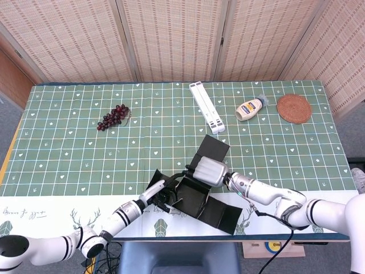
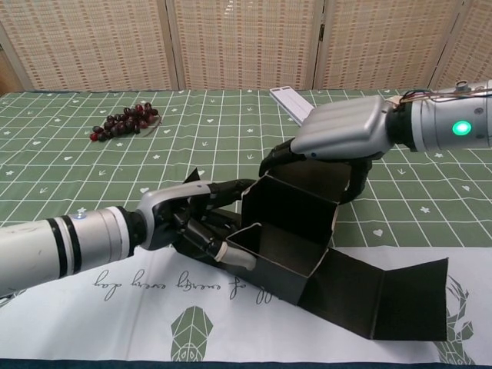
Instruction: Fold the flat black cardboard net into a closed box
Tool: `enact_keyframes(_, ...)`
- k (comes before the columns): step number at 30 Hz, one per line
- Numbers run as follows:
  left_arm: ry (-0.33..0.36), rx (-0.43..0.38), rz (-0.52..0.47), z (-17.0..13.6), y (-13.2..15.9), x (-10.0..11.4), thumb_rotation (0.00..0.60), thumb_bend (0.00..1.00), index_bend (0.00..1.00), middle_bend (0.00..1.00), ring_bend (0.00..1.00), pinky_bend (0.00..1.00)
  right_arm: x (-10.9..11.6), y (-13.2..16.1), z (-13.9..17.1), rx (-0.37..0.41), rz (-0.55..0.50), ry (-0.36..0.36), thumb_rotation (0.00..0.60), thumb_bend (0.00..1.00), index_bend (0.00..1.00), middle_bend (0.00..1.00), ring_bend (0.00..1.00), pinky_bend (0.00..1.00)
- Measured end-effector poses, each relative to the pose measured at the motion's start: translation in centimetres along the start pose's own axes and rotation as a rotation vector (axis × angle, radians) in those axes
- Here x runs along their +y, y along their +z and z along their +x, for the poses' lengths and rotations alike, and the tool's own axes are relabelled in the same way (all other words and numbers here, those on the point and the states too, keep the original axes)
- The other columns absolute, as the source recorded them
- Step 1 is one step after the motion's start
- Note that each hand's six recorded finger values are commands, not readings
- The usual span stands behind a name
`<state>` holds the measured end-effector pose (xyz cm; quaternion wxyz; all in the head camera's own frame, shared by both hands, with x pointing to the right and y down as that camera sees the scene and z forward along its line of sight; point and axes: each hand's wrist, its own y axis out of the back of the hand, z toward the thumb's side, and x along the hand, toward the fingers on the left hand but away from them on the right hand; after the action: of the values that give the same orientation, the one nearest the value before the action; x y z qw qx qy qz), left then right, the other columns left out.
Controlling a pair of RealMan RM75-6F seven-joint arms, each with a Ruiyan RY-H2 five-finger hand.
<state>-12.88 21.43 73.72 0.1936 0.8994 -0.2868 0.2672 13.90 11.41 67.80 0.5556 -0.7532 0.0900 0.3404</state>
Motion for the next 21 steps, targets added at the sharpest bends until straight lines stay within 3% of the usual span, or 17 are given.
enact_keyframes(21, -0.048, 0.030, -0.024, 0.45, -0.07, -0.46, 0.600, 0.10, 0.22, 0.21, 0.55, 0.82, 0.82, 0.20, -0.55, 0.019, 0.044, -0.076, 0.600, 0.38, 0.36, 0.39, 0.84, 0.95)
